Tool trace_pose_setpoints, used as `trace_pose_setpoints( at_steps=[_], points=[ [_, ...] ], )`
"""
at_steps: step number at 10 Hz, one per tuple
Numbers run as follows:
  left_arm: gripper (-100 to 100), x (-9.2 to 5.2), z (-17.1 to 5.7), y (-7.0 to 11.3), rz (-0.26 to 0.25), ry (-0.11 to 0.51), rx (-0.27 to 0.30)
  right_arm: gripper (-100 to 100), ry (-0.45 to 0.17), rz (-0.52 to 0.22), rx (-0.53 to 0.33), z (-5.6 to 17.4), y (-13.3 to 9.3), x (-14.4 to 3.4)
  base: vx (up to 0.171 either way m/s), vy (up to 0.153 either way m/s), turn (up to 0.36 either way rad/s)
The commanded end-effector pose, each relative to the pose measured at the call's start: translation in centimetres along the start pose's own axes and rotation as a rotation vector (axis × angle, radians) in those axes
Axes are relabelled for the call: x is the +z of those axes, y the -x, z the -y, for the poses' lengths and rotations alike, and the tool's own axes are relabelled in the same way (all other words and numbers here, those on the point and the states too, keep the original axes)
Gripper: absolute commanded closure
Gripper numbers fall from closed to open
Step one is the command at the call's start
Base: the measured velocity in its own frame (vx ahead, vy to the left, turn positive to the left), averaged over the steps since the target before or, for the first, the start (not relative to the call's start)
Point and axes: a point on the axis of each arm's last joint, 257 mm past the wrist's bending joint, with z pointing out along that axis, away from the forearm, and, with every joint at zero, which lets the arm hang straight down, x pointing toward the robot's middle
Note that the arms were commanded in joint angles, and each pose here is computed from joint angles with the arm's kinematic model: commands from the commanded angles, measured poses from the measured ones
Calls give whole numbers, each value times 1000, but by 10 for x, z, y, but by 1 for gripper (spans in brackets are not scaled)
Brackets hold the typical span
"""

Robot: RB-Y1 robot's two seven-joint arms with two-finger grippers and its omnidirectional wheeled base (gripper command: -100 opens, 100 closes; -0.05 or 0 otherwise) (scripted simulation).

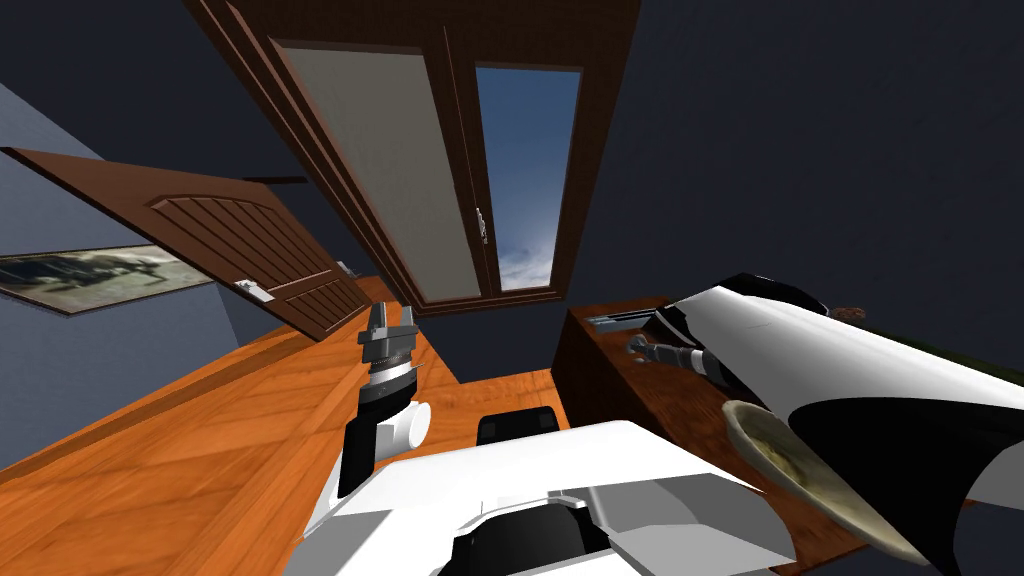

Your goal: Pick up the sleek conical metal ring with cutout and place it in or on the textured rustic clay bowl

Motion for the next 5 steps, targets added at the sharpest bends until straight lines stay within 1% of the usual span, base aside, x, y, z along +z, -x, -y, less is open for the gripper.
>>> trace_pose_setpoints(
  at_steps=[1, 2, 3, 4, 5],
  points=[
    [0, 0, 0, 0, 0, 0, 0, 100, -15, 6, -12, 2, -1, -9, 37, 25, -270],
    [0, 0, 0, 0, 0, 0, 0, 100, -9, 3, -8, 1, -1, -5, 15, 14, -67],
    [0, 0, 0, 0, 0, 0, 0, 0, -9, 4, -9, 1, -1, -6, 0, 0, 0],
    [0, 0, 0, 0, 0, 0, 0, 100, 21, 26, -10, -7, 3, -7, -16, 15, 13],
    [0, 0, 0, 0, 0, 0, 0, 100, 39, 40, -12, -12, 4, -7, -33, 29, 13]
  ],
)
